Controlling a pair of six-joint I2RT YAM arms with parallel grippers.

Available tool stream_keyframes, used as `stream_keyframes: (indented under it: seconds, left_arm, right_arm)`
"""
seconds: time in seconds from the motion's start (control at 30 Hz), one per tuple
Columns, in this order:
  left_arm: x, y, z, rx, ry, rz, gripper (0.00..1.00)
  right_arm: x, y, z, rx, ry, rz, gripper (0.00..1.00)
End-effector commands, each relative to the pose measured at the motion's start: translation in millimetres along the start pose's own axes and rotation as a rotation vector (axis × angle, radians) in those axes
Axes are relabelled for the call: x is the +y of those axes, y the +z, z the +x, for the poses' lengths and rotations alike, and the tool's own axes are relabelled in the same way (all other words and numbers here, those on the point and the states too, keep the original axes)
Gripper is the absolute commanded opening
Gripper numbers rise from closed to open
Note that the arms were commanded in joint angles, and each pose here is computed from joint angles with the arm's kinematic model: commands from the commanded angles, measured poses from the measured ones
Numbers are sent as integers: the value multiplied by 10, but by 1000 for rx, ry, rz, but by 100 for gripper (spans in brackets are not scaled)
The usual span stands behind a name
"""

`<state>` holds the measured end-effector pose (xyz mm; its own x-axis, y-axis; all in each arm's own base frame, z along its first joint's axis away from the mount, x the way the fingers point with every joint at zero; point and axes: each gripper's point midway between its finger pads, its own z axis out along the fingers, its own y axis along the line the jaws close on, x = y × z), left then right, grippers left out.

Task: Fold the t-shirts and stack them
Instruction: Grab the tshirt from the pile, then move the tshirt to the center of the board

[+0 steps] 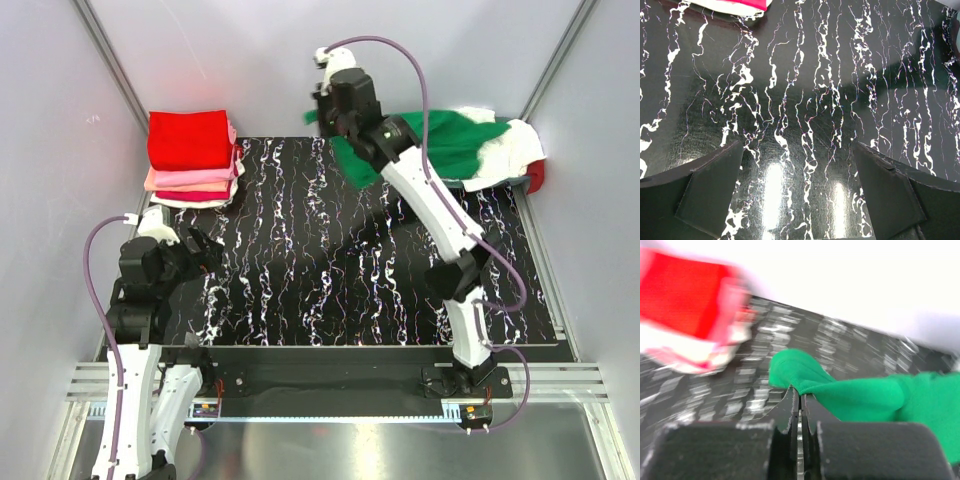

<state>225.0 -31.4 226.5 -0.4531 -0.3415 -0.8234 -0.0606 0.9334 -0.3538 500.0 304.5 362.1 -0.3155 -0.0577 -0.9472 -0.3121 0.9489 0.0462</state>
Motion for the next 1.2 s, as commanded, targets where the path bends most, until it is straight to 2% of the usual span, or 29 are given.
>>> stream_keyframes:
  seconds: [0.0, 0.13, 0.2, 0.23, 0.27, 0.3, 0.43, 0.47, 0.5, 0.53, 0.57, 0.6, 0.67, 0.7, 0.83, 0.87, 0.9, 0.93, 0.97, 1.07, 1.13, 1.17]
  left_arm:
    - [-3, 6, -118, -53, 19, 4, 99]
    - [2, 12, -112, -48, 17, 0, 99]
    - [6, 18, -109, -45, 17, -2, 99]
    - [3, 18, -108, -45, 17, -1, 99]
    - [3, 16, -114, -47, 16, -2, 99]
    - [12, 22, -109, -45, 15, -5, 99]
    - [29, 37, -101, -37, 11, -16, 99]
    - [31, 37, -98, -35, 10, -17, 99]
    - [30, 37, -94, -32, 7, -18, 99]
    - [21, 30, -92, -29, 3, -16, 99]
    - [-14, 21, -79, -25, 3, 3, 99]
    - [-59, 9, -82, -31, 9, 26, 99]
    - [-86, 16, -60, -22, 6, 36, 99]
    - [-137, 36, -7, 7, 15, 53, 99]
    - [-260, 123, 132, 87, 34, 75, 99]
    - [-227, 143, 141, 89, 43, 49, 99]
    - [-242, 152, 150, 99, 60, 50, 99]
    - [-234, 141, 140, 103, 65, 42, 99]
    - [-167, 120, 146, 111, 64, 0, 99]
    - [-184, 61, 61, 84, 79, 3, 99]
    - [-182, 98, 75, 62, 81, 13, 99]
    - [-176, 125, 97, 60, 81, 16, 99]
  right_arm:
    - [448, -1281, -1232, -324, -15, -229, 0]
    - [285, -1754, -1423, -381, 3, -223, 0]
    - [121, -1915, -1325, -372, 8, -178, 0]
    - [64, -1974, -1363, -408, -7, -160, 0]
    - [14, -1841, -1099, -347, -19, -128, 0]
    - [-169, -1988, -1106, -359, 5, -58, 0]
    - [-603, -1755, -110, -110, 146, 137, 0]
    - [-831, -1596, 415, 5, 167, 221, 0]
    - [-957, -1668, 589, 26, 293, 255, 0]
    - [-1084, -1698, 839, 78, 343, 292, 0]
    - [-1287, -1669, 1311, 162, 376, 356, 0]
    - [-1293, -1809, 1355, 138, 437, 341, 0]
    - [-1428, -1915, 1729, 183, 453, 410, 0]
    - [-1503, -2022, 1757, 167, 473, 446, 0]
    - [-1607, -2216, 2293, 289, 457, 523, 0]
    - [-1613, -2248, 2384, 311, 479, 542, 3]
    - [-1622, -2310, 2506, 353, 481, 563, 21]
    - [-1601, -2331, 2648, 392, 487, 561, 53]
    - [-1462, -2340, 2716, 432, 515, 490, 60]
    - [-1063, -2315, 2919, 503, 558, 307, 66]
    - [-798, -2409, 3041, 554, 515, 269, 68]
    - [-793, -2415, 3071, 551, 506, 310, 70]
